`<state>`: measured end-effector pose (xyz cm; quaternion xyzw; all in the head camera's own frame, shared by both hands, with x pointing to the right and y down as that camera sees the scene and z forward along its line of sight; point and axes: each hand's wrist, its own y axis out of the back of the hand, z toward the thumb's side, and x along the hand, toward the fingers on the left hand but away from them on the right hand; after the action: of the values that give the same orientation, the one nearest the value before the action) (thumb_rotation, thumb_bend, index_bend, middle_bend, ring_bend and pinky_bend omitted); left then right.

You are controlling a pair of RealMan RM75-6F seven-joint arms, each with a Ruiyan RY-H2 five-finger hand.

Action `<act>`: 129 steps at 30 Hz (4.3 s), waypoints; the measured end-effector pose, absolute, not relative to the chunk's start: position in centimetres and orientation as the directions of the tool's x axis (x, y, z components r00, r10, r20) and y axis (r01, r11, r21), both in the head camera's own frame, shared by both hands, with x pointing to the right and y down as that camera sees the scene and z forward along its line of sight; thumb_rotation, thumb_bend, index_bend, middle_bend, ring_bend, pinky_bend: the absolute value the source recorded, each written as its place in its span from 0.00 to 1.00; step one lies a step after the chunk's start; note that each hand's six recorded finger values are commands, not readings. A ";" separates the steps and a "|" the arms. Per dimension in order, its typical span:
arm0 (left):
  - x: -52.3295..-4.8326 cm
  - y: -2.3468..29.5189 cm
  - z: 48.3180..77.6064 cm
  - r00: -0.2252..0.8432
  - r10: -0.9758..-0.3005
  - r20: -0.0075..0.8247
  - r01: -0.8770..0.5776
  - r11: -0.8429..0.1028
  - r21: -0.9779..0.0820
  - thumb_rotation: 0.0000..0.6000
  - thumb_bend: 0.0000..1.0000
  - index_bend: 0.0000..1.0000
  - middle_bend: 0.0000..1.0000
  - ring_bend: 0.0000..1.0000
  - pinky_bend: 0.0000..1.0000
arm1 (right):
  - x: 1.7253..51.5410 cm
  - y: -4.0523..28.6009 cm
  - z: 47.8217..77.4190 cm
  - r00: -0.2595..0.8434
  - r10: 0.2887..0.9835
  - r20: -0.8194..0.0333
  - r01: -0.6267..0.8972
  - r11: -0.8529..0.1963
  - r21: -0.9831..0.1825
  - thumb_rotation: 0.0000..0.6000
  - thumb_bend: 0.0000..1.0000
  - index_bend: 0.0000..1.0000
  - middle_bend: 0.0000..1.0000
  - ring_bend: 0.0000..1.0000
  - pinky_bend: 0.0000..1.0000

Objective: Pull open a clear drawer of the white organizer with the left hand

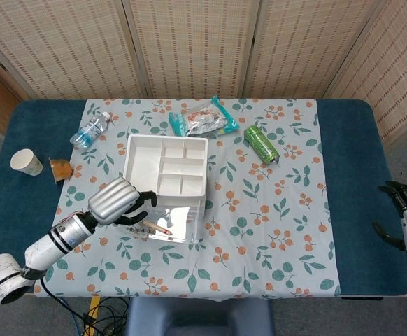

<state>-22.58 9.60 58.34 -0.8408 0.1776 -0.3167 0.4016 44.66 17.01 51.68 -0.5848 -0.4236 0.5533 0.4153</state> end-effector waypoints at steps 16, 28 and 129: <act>-20.9 10.3 59.5 0.795 -0.461 0.394 0.144 -0.487 -0.861 1.00 0.26 0.46 0.95 1.00 1.00 | 44.9 17.3 52.0 0.022 0.953 -0.303 0.044 -0.304 -0.952 1.00 0.24 0.22 0.19 0.22 0.21; -20.5 10.8 59.7 0.823 -0.408 0.394 0.229 -0.397 -0.889 1.00 0.25 0.46 0.98 1.00 1.00 | 44.4 16.3 51.1 0.033 0.966 -0.256 0.042 -0.258 -0.965 1.00 0.24 0.22 0.19 0.22 0.21; -17.0 12.0 62.1 0.816 -0.296 0.497 0.392 -0.349 -0.851 1.00 0.31 0.47 0.96 1.00 1.00 | 46.6 17.5 52.6 -0.034 0.954 -0.299 0.070 -0.296 -0.952 1.00 0.24 0.22 0.19 0.22 0.21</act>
<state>-17.02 11.97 62.11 -0.7636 -0.0314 -0.3019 0.5699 46.64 17.48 52.58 -0.5744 -0.4457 0.5641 0.3914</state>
